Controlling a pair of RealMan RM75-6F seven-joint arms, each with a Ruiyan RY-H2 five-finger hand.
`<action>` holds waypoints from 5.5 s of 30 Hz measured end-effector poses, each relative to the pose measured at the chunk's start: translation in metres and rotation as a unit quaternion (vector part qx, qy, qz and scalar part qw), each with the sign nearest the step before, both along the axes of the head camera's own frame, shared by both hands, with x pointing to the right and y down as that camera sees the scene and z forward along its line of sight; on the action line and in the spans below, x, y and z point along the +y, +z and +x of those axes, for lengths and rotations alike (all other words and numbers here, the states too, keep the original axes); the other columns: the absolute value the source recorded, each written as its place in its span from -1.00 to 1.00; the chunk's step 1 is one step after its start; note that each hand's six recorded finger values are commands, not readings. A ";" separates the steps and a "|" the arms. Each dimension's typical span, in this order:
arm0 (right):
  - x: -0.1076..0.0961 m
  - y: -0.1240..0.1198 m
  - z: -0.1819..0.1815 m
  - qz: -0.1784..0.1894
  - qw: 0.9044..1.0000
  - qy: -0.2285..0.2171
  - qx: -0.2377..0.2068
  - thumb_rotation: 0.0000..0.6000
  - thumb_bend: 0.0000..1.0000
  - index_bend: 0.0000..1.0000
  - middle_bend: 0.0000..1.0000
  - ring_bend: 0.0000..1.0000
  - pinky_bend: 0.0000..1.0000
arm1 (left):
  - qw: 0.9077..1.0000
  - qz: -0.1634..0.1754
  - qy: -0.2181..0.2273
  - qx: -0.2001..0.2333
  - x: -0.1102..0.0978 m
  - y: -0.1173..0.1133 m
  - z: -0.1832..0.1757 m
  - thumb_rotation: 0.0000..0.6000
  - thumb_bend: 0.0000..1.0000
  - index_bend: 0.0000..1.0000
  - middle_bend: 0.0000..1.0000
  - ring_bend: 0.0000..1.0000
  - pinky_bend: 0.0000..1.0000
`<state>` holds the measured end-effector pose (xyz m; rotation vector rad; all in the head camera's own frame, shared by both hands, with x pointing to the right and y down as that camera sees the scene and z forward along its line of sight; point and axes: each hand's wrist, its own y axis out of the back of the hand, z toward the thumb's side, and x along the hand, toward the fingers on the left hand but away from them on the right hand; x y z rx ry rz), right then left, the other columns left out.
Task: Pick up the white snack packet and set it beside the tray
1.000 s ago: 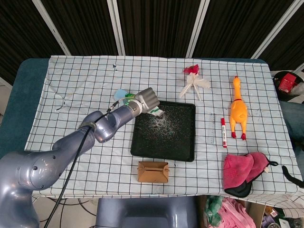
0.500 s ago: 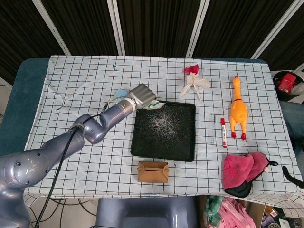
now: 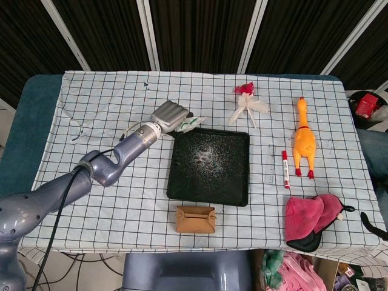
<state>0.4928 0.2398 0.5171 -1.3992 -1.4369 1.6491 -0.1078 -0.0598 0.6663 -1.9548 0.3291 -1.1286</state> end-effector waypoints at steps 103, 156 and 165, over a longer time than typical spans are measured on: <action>-0.001 -0.004 0.001 0.014 1.000 -0.005 0.011 1.00 -0.50 -0.60 -0.84 -0.64 -0.46 | 0.937 -0.066 -0.259 0.223 0.087 0.108 -0.077 1.00 -0.30 -0.43 -0.54 -0.73 -0.41; -0.001 -0.005 0.000 0.015 1.000 -0.006 0.016 1.00 -0.50 -0.56 -0.84 -0.64 -0.46 | 0.975 -0.024 -0.164 0.145 0.153 0.022 -0.156 1.00 -0.30 -0.57 -0.65 -0.76 -0.54; -0.001 -0.006 0.000 0.016 1.000 -0.006 0.017 1.00 -0.50 -0.56 -0.84 -0.64 -0.46 | 0.986 0.030 -0.145 0.076 0.164 -0.012 -0.203 1.00 -0.30 -0.57 -0.64 -0.76 -0.56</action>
